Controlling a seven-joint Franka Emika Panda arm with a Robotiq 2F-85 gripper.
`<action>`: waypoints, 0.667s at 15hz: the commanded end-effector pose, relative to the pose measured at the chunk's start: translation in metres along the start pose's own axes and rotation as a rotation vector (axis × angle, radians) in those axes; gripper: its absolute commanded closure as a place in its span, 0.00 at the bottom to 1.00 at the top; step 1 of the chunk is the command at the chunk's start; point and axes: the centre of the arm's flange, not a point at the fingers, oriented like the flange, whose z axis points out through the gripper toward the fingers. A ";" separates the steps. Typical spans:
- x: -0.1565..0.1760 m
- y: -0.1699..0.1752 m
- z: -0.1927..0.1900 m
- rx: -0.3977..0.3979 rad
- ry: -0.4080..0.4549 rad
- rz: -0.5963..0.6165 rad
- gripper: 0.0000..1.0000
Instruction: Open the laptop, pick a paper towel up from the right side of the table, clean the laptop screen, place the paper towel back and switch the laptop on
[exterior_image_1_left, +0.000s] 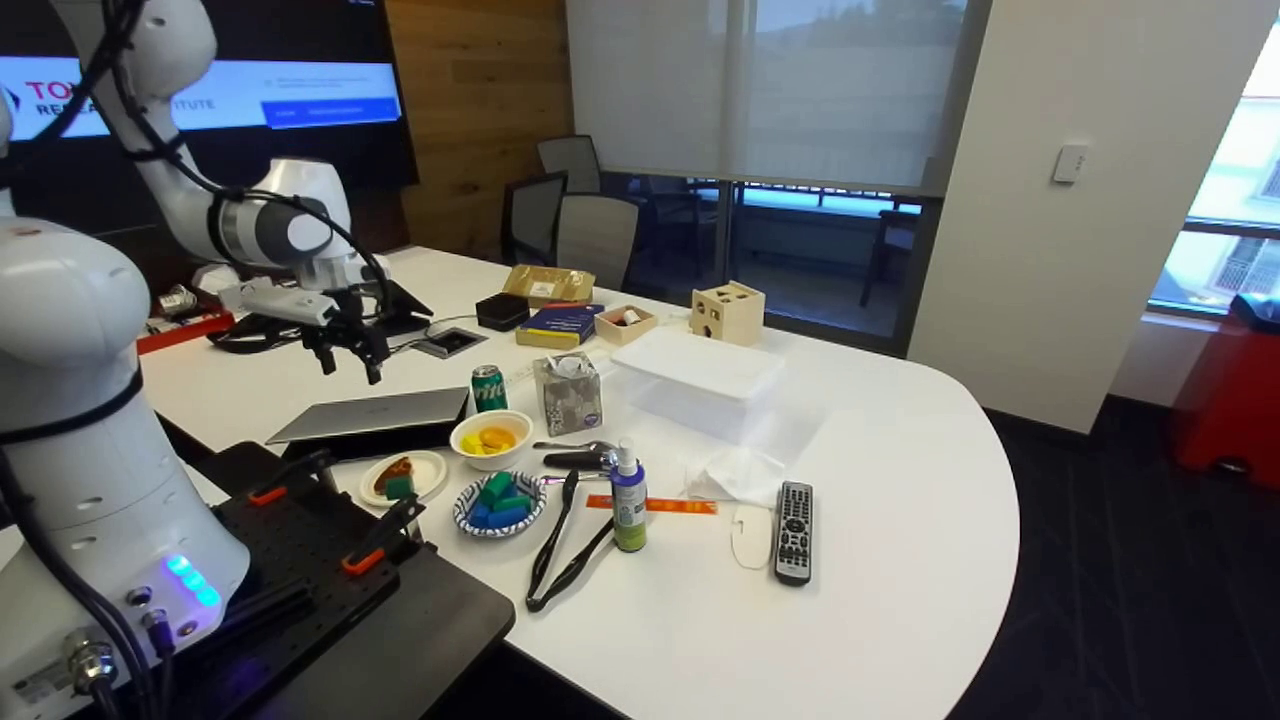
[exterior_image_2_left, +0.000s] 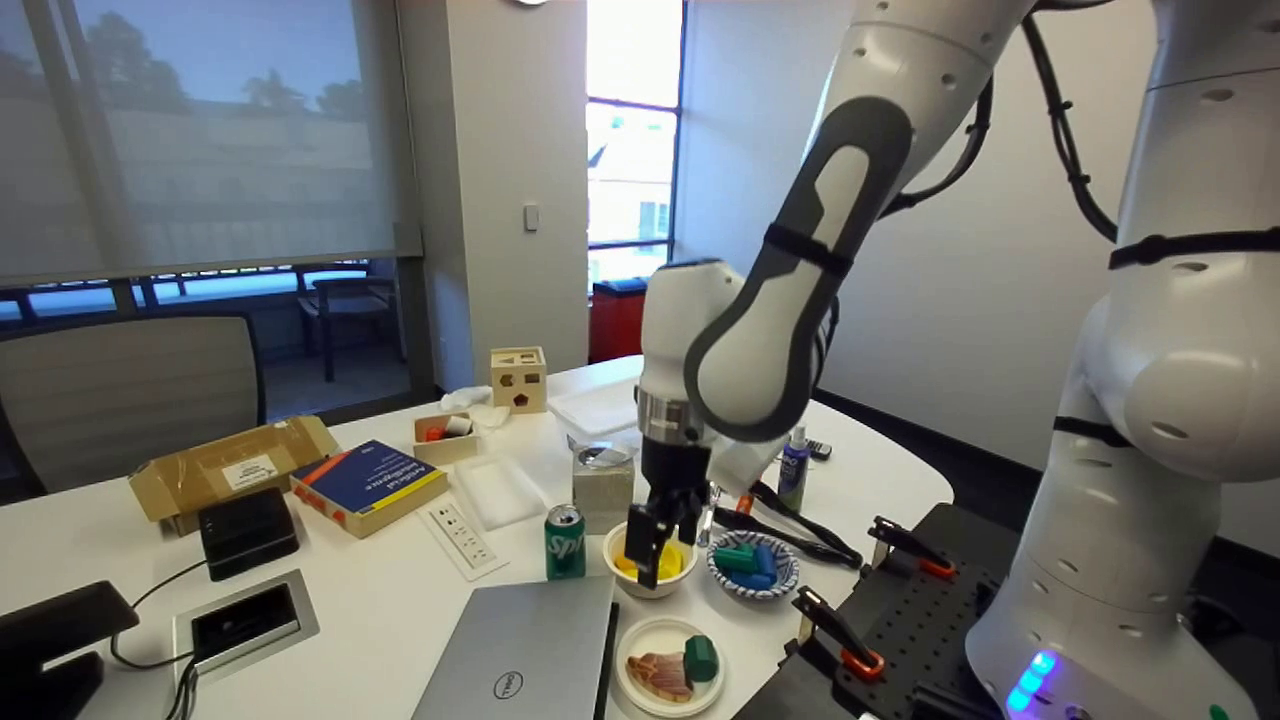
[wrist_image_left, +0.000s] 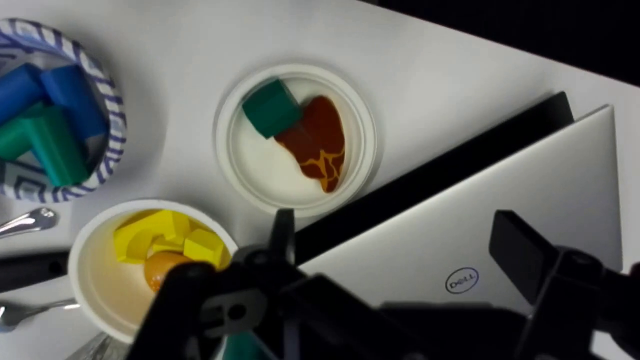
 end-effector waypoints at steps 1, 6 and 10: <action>0.005 -0.002 0.078 0.016 -0.003 0.033 0.00; 0.018 -0.002 0.130 0.043 0.012 0.061 0.00; 0.022 0.001 0.160 0.045 -0.019 0.082 0.00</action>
